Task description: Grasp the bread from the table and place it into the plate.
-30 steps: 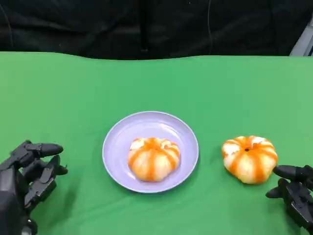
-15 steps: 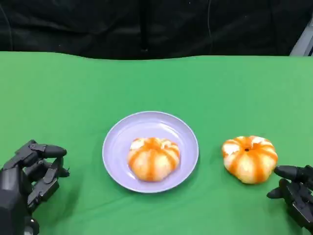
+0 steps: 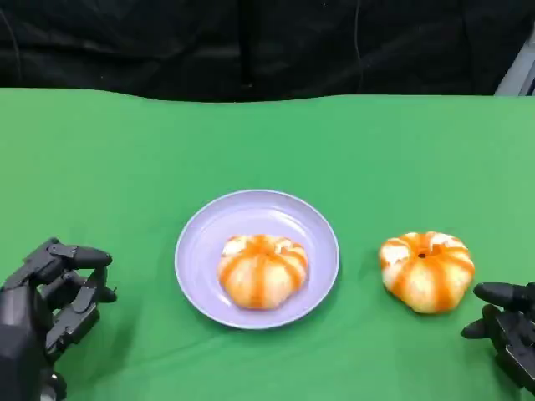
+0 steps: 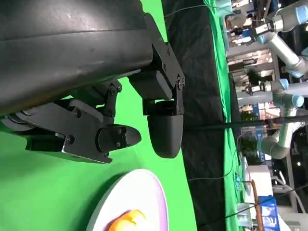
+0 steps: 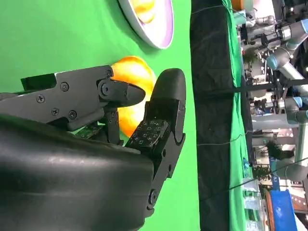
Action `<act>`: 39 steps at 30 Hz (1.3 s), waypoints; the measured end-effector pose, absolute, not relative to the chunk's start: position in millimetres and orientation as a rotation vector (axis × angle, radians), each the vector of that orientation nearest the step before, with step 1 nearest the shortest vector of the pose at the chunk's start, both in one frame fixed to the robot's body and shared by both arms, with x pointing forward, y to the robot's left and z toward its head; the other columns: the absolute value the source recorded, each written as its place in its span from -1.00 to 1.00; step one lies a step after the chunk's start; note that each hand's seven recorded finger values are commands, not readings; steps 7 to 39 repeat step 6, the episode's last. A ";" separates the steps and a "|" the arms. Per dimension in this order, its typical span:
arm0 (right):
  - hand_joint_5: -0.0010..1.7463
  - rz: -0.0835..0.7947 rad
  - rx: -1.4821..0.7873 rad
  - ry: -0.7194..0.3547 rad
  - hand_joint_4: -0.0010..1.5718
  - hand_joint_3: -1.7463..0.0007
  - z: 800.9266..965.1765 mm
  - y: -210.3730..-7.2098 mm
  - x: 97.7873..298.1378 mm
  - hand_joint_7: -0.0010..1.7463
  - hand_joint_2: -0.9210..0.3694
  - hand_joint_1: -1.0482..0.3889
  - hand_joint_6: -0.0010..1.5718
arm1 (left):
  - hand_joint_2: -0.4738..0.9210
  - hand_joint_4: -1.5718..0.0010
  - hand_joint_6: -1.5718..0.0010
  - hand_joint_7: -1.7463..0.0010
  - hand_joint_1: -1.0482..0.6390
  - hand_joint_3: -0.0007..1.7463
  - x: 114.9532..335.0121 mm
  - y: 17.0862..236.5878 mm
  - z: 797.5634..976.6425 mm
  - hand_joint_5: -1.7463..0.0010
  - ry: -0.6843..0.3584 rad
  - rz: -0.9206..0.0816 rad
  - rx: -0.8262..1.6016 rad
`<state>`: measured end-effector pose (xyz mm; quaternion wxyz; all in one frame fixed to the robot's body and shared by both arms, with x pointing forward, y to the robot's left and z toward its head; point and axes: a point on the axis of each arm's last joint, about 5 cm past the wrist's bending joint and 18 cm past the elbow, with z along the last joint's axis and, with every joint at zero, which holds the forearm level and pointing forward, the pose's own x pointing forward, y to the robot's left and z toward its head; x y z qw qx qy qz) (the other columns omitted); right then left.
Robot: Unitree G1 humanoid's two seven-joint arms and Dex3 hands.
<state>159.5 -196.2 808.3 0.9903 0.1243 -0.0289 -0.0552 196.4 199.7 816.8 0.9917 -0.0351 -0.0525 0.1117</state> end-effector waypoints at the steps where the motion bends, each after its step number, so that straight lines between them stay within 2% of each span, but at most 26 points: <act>1: 0.51 -0.111 0.249 -0.058 -0.15 0.49 808.3 -196.3 159.4 -0.25 -1.00 0.42 0.13 | 0.98 0.02 -0.04 -0.34 0.33 -0.47 196.4 199.8 816.8 -0.73 -0.105 0.224 -0.071; 39: 0.52 -0.114 0.248 -0.058 -0.15 0.49 808.4 -196.7 159.4 -0.24 -1.00 0.41 0.13 | 0.99 0.02 -0.04 -0.33 0.32 -0.47 196.5 199.6 816.4 -0.73 -0.102 0.224 -0.070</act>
